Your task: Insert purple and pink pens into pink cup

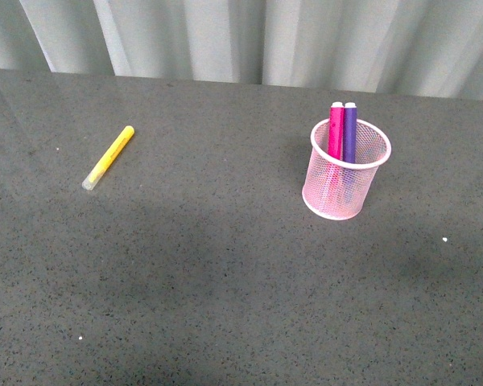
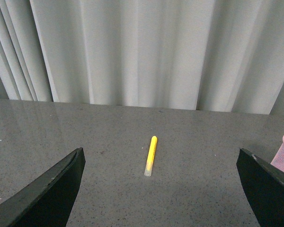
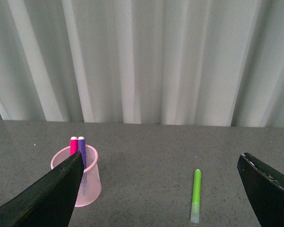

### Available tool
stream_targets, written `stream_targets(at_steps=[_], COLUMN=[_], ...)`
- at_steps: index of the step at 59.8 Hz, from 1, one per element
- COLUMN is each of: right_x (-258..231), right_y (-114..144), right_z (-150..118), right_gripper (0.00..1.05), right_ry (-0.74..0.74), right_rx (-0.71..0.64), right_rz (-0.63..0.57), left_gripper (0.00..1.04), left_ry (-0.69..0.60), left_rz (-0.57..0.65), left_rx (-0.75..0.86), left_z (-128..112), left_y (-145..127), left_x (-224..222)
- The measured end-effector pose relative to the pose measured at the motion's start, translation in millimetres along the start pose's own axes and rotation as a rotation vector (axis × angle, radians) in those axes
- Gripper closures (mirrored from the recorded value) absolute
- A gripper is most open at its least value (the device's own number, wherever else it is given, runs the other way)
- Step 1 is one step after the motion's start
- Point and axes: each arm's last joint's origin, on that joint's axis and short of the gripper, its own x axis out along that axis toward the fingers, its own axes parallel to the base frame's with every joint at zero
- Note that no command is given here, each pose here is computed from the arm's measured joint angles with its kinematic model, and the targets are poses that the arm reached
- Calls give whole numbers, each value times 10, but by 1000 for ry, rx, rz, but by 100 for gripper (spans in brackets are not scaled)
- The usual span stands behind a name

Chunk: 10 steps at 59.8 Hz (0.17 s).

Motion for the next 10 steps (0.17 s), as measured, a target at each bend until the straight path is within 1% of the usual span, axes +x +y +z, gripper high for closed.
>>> stream_targets(at_steps=[10], right_x=[0], right_y=[0], right_z=[0], right_gripper=[7], right_ry=[0], right_rx=[0], right_rz=[0], left_gripper=[7], left_ry=[0], left_rz=[0], left_rx=[0], left_z=[0], left_y=[0], left_x=[0])
